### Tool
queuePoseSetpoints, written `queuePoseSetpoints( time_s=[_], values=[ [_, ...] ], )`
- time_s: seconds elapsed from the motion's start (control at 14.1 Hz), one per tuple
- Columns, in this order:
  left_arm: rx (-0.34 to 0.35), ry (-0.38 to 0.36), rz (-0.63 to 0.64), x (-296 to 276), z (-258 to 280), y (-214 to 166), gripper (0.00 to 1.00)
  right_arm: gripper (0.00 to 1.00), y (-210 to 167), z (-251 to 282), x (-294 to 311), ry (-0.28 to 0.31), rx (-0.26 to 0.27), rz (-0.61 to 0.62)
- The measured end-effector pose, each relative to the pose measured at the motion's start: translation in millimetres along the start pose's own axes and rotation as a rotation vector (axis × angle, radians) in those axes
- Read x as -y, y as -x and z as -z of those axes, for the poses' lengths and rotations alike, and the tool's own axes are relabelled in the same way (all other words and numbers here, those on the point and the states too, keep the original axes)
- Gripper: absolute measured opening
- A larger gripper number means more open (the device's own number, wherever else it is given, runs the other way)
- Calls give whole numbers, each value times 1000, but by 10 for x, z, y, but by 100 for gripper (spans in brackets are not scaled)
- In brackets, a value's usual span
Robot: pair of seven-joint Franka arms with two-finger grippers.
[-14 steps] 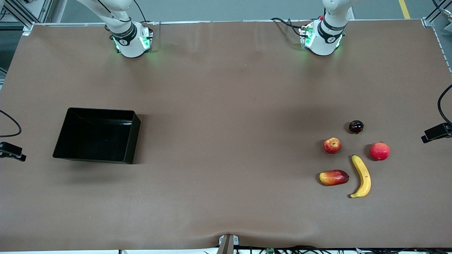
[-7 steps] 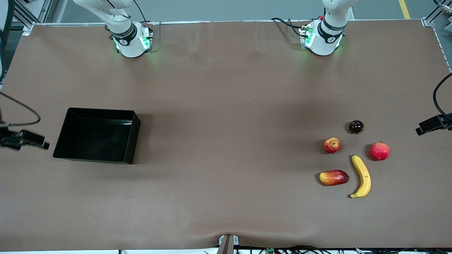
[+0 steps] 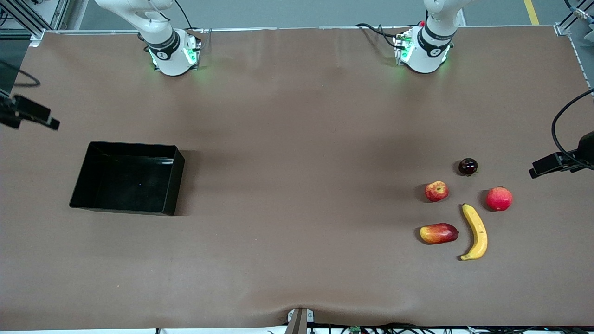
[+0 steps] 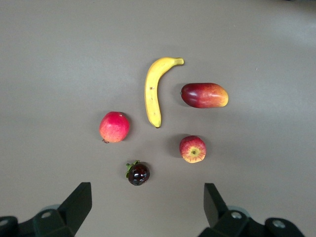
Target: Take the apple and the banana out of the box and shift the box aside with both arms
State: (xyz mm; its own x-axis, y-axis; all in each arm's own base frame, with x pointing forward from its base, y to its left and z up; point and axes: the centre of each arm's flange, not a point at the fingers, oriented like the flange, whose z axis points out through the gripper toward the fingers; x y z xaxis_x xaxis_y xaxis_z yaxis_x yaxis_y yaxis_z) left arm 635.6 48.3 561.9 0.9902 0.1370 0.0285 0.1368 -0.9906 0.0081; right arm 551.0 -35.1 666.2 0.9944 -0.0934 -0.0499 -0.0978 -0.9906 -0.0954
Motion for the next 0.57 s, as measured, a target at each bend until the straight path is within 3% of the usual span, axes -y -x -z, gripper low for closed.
queuePoseSetpoints(
  time_s=[0.57],
  values=[
    [-60,-10,-49,-272,399,159,100,100,306,67,-7,0,-25,39]
  ],
)
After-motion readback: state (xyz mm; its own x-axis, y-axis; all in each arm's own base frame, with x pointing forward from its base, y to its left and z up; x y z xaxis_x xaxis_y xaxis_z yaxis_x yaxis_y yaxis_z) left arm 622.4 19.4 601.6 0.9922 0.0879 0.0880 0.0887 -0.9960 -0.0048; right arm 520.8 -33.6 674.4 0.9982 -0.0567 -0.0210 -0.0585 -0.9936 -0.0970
